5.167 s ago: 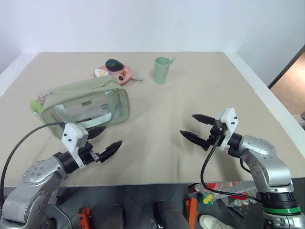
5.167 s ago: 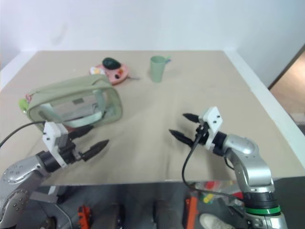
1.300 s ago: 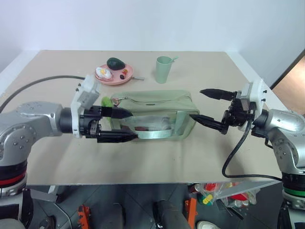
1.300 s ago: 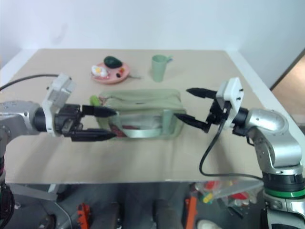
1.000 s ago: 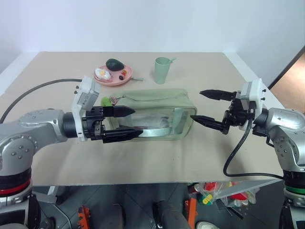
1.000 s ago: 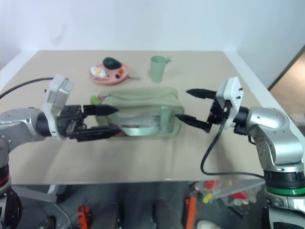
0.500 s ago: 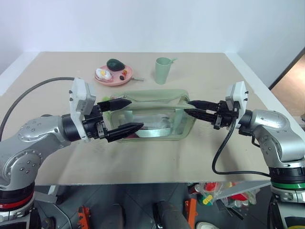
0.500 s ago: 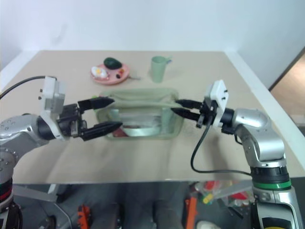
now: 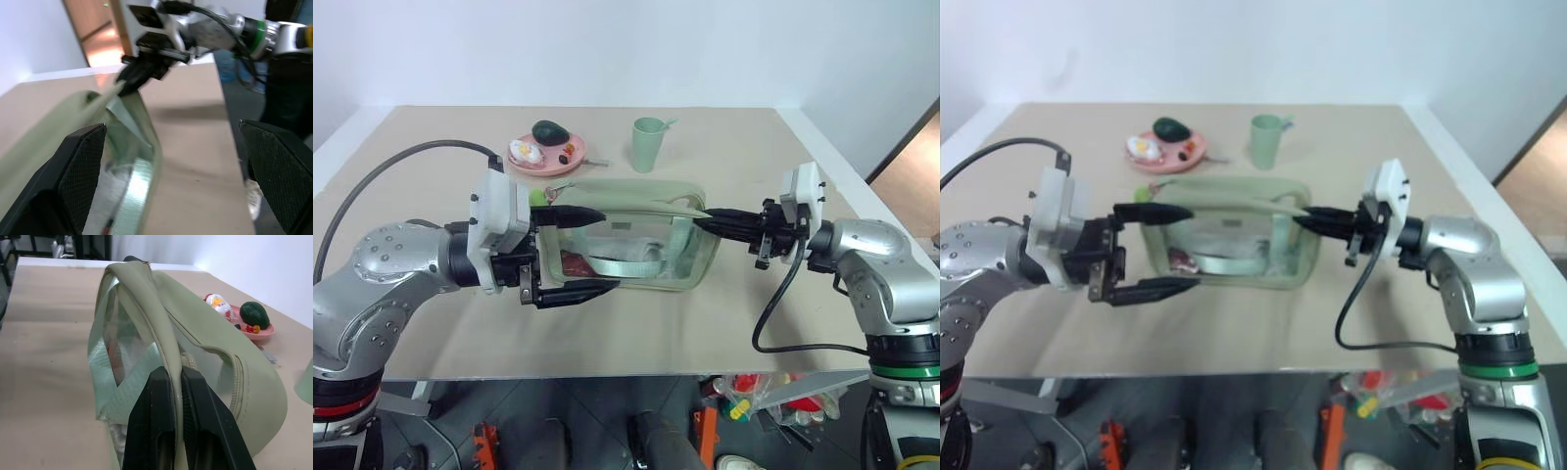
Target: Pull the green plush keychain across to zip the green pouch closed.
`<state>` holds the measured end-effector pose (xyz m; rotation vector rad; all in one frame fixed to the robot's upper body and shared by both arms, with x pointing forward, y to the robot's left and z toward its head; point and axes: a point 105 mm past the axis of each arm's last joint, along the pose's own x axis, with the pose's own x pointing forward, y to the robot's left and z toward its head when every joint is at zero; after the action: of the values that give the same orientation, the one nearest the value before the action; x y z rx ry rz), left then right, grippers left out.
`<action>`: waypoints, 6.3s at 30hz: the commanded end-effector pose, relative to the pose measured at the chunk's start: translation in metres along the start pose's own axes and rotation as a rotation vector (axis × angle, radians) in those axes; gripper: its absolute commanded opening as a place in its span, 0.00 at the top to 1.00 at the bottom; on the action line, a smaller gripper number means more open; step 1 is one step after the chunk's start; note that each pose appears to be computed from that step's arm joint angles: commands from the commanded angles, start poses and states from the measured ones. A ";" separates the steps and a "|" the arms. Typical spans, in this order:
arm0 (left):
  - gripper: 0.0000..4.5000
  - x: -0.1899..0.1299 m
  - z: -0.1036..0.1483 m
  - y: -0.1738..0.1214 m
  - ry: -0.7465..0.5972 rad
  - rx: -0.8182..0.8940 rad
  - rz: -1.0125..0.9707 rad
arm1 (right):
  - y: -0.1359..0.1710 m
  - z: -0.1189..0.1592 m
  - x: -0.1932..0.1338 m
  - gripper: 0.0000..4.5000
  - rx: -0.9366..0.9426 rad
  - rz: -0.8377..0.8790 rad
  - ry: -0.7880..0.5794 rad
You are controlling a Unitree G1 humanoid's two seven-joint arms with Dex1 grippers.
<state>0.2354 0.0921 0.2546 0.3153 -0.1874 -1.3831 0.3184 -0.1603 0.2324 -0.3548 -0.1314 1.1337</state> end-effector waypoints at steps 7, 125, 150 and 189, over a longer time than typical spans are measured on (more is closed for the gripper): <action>0.00 -0.004 0.003 0.006 -0.058 -0.028 0.074 | -0.013 0.011 -0.033 0.99 -0.044 -0.076 0.022; 0.00 0.039 -0.013 0.067 0.059 -0.150 0.087 | 0.002 -0.003 -0.020 1.00 -0.111 -0.071 0.033; 0.00 -0.039 -0.023 0.061 0.057 -0.154 0.390 | 0.007 -0.008 -0.028 1.00 -0.103 -0.070 0.050; 1.00 -0.002 -0.058 0.059 0.003 -0.182 0.342 | 0.034 0.078 0.009 0.01 0.008 0.076 -0.158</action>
<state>0.3147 0.1135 0.2098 0.1119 -0.0709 -1.0265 0.2885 -0.1455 0.2923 -0.3110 -0.2382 1.1385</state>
